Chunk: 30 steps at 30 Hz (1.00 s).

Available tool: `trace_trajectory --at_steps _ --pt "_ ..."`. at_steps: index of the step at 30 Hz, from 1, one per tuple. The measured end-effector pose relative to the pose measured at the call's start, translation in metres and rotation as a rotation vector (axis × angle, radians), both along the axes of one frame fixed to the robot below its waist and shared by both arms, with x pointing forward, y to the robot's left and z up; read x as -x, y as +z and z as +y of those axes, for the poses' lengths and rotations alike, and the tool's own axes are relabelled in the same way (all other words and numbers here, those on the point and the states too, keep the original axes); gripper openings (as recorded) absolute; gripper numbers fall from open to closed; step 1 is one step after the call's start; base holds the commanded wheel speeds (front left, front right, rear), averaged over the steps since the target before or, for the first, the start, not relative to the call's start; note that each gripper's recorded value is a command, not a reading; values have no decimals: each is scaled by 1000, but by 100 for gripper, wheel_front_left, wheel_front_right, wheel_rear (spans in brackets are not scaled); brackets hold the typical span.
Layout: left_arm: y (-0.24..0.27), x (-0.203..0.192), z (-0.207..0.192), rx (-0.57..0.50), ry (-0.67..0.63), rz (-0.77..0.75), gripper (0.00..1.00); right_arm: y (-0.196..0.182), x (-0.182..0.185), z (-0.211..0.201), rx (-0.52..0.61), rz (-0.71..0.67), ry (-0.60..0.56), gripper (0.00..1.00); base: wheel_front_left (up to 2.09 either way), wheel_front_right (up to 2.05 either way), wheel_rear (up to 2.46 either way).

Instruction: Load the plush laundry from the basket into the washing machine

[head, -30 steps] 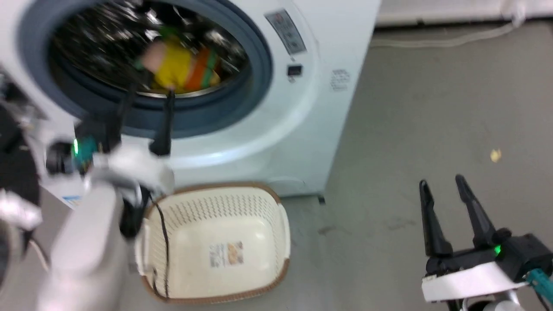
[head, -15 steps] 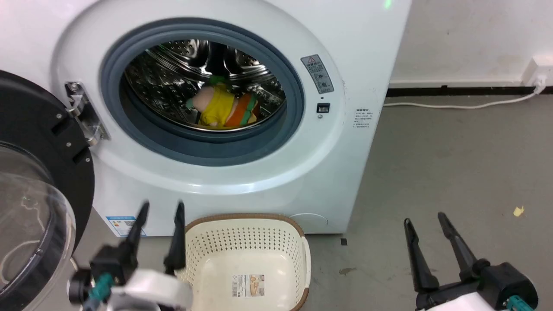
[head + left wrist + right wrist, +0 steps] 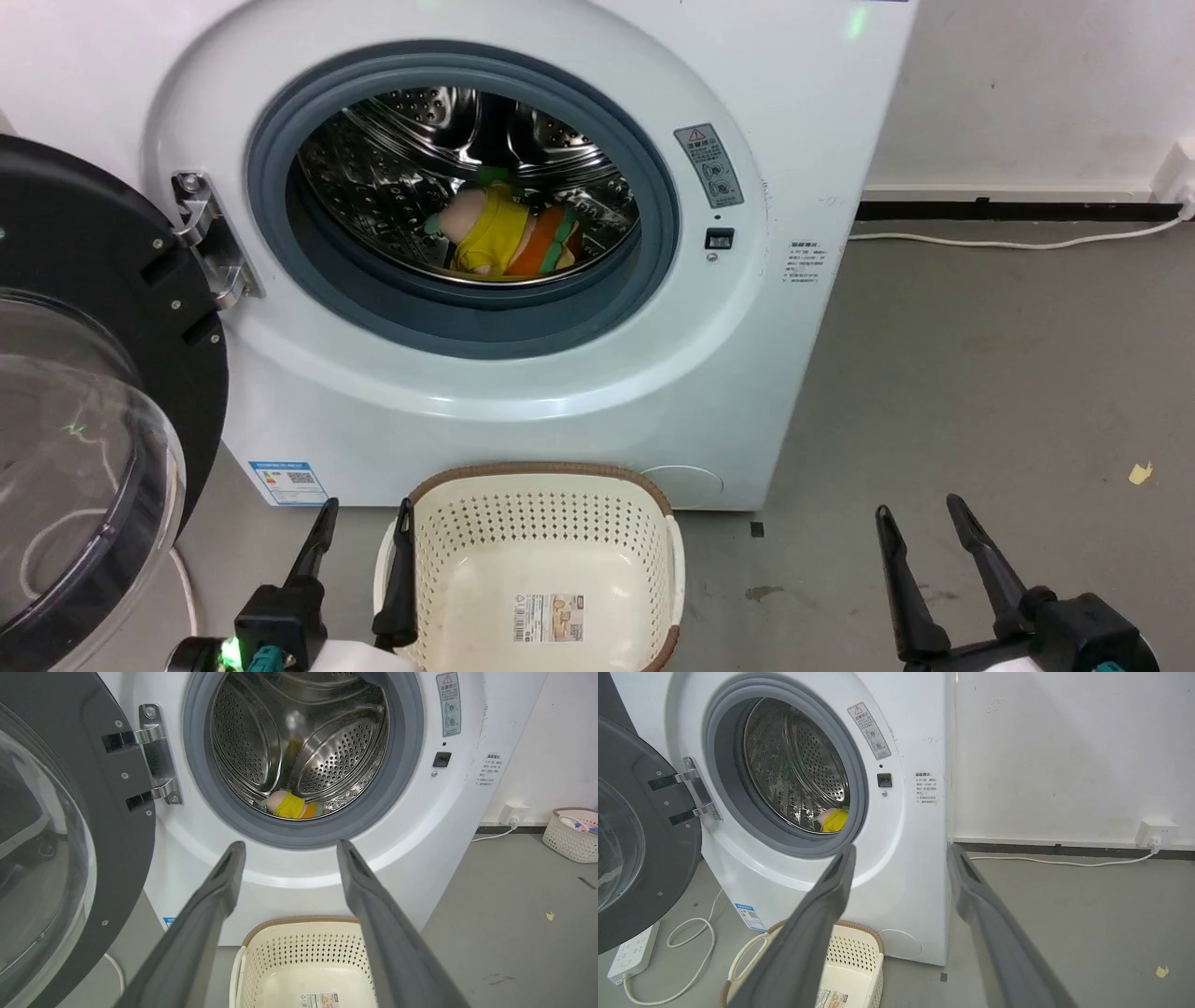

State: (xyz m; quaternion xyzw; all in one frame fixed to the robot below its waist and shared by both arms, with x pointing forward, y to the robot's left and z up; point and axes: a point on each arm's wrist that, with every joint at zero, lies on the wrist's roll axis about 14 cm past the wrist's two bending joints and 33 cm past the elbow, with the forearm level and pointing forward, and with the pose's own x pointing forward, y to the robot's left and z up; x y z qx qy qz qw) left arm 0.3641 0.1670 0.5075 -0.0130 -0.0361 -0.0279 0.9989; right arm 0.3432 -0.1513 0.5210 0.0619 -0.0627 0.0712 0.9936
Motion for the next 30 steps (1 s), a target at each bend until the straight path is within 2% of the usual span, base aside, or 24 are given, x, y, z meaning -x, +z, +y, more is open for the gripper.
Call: trace_trajectory --at_steps 6,7,30 --pt "-5 3 4 18 26 15 100 -1 -1 2 0 4 8 100 0 0 0" --pt "-5 4 5 23 30 15 0 -2 -1 3 0 5 10 0 0 0 0" --pt "-4 3 5 13 33 30 0 -5 -2 3 18 35 12 0 0 0 0"
